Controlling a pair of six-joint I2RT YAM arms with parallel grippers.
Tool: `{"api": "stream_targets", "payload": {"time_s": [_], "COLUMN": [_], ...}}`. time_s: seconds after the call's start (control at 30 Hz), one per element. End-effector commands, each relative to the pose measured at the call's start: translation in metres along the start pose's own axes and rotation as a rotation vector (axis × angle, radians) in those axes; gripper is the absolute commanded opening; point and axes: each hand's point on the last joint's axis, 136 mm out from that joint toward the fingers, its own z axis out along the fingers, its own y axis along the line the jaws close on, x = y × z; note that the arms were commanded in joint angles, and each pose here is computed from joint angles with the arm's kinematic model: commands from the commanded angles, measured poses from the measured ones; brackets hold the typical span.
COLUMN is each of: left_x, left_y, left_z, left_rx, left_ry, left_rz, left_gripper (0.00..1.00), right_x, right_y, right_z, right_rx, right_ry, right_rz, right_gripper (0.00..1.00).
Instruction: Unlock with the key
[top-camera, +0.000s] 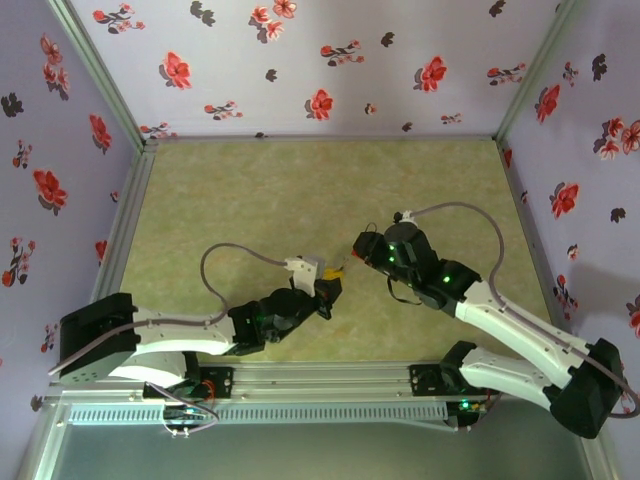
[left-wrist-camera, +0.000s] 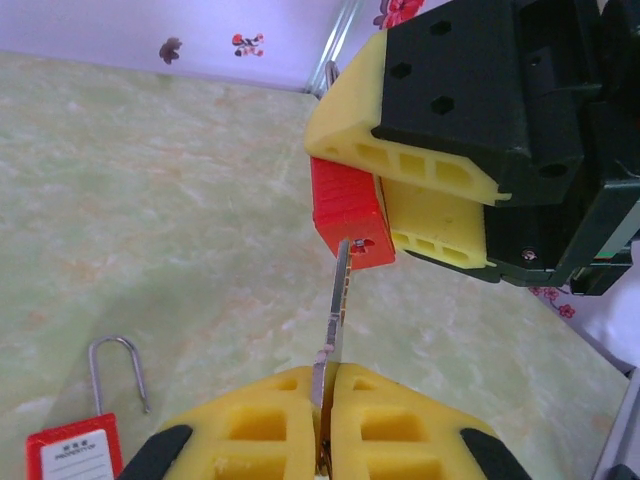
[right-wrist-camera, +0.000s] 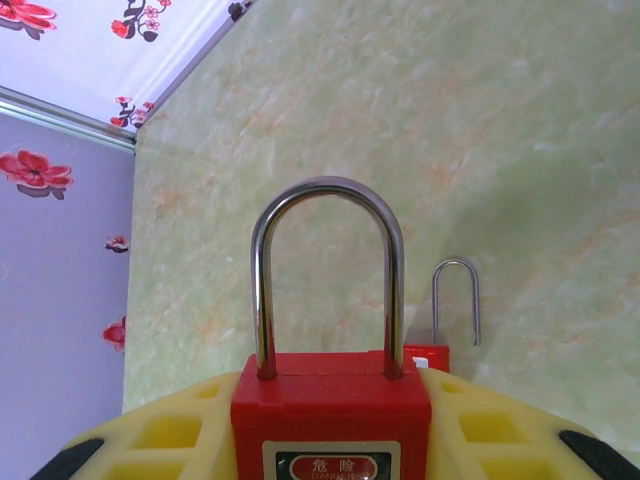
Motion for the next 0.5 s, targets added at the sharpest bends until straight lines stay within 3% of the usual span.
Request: {"api": "stream_targets", "payload": {"time_s": [0.0, 0.47], "left_x": [-0.003, 0.0013], "left_y": [-0.0078, -0.0125], "left_z": [0.0055, 0.014], "left_rx": [0.02, 0.062], "left_ry": [0.0, 0.001], "left_rz": [-0.114, -0.205], "left_gripper": [0.0, 0.0], "right_x": [-0.014, -0.0064], "right_y": [0.015, 0.0178], "right_z": [-0.0033, 0.0004], "right_rx": [-0.038, -0.067], "right_ry": [-0.059, -0.041], "right_rz": [0.003, 0.006], "right_gripper": [0.0, 0.0]}}
